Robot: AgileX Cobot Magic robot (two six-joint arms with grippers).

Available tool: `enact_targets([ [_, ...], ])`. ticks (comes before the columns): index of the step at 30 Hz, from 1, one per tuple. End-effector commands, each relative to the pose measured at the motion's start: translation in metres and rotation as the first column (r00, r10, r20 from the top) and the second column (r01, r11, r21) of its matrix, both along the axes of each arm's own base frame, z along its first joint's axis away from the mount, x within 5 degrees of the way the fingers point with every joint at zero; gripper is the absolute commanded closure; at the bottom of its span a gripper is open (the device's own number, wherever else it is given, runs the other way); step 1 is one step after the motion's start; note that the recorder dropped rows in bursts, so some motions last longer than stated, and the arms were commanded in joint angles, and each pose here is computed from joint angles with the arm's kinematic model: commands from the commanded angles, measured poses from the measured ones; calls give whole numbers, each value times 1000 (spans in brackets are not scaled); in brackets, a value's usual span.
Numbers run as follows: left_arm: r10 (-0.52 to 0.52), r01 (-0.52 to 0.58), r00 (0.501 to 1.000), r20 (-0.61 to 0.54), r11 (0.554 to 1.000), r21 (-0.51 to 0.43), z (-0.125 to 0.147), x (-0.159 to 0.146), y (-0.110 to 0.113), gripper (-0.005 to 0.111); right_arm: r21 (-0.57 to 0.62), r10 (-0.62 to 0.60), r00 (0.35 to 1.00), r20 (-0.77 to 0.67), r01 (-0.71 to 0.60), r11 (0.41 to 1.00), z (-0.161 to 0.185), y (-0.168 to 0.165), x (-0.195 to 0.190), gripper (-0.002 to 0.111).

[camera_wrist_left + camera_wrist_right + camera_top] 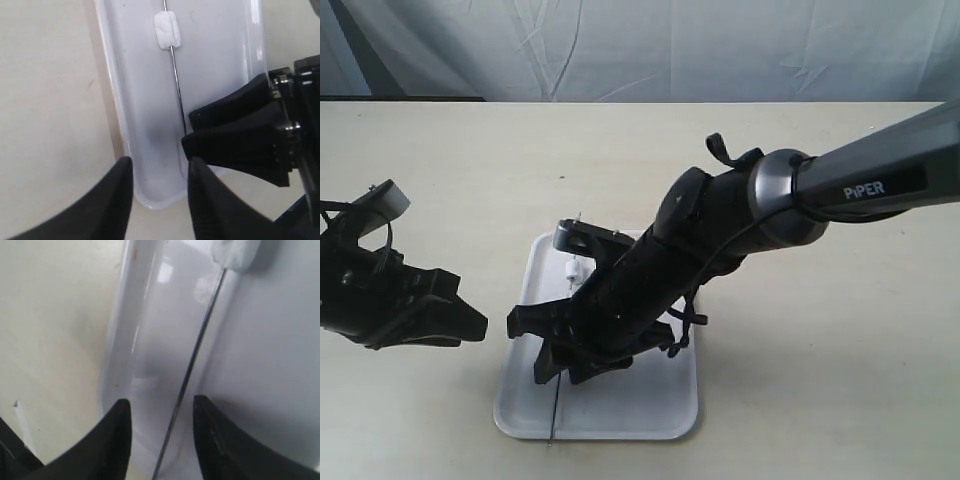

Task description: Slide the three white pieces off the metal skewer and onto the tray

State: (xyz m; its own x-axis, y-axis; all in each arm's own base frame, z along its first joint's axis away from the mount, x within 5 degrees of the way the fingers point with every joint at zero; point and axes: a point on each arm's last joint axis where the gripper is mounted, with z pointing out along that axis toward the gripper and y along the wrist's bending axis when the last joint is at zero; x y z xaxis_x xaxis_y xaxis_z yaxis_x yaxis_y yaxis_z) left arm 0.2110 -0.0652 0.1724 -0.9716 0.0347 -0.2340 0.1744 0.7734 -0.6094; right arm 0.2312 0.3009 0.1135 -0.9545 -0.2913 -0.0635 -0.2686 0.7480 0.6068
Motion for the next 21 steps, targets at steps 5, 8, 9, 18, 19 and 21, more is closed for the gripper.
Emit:
enact_targets([
  [5, -4, 4, 1000, 2, 1000, -3, -1, 0, -1, 70, -23, -10, 999, -41, 9, 1000, -19, 7, -8, 69],
  [8, -13, 13, 1000, 2, 1000, 6, -1, -1, -1, 70, -24, -13, 999, -33, 13, 1000, -19, 7, -7, 75],
  [9, -13, 13, 1000, 2, 1000, 6, -1, -1, -1, 70, -24, -18, 999, -30, 17, 1000, -19, 7, -7, 80],
  [18, -18, 18, 1000, -2, 1000, 0, -1, -1, -1, 70, -29, -42, 999, 5, 42, 999, -20, 7, -3, 109],
  [19, -20, 20, 1000, -2, 1000, 2, -1, -1, -1, 70, -29, -42, 999, 5, 42, 999, -20, 7, -3, 109],
  [21, -20, 20, 1000, -2, 1000, 2, -1, -1, -1, 70, -29, -43, 999, 7, 43, 999, -20, 7, -3, 109],
])
